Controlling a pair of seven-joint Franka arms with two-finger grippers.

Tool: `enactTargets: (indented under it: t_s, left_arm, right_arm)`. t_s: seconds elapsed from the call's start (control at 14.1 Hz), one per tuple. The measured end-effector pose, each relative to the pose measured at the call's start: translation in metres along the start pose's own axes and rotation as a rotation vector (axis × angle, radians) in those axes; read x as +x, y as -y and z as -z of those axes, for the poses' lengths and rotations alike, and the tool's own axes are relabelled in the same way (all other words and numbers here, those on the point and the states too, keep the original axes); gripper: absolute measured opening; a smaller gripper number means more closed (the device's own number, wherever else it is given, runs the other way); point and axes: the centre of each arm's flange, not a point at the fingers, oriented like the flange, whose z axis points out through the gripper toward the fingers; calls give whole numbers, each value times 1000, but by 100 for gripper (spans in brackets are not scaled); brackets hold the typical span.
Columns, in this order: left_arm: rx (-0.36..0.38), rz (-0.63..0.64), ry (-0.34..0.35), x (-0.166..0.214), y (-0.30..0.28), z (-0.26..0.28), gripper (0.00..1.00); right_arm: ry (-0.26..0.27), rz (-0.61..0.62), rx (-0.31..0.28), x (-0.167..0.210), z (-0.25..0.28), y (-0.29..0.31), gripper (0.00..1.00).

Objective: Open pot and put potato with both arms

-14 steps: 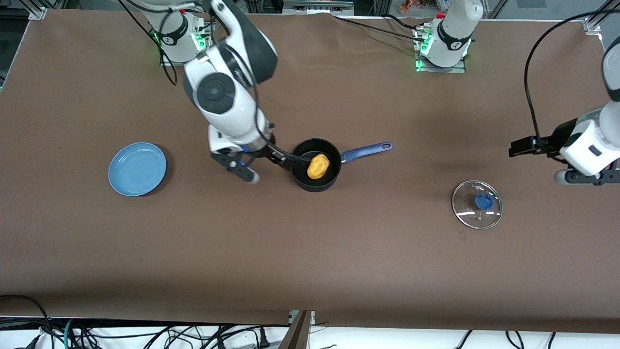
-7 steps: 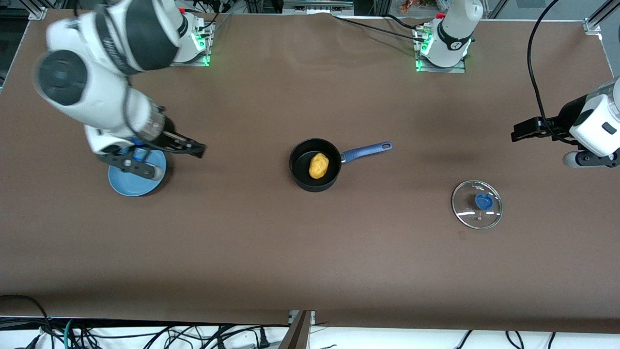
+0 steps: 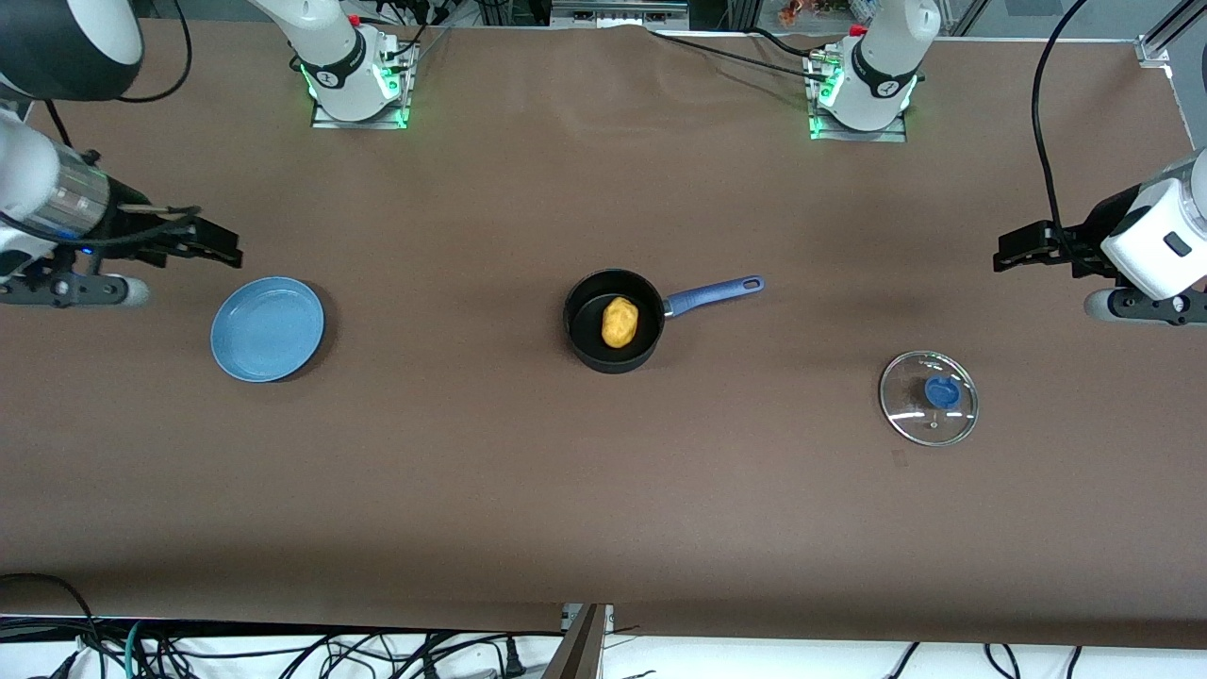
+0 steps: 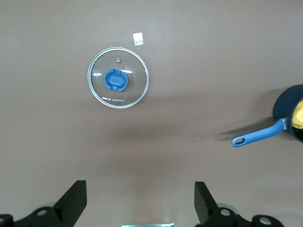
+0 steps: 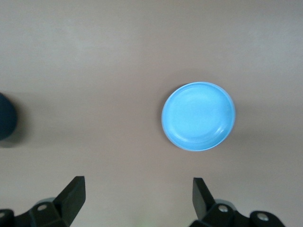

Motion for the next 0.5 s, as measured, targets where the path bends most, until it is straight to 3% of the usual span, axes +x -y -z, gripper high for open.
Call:
enactTargets:
  t_s: [0.5]
  left_arm:
    - [0,0,0,0,0,0,100]
  right_arm:
    - [-14,-14,-13,-29,0,-24,100]
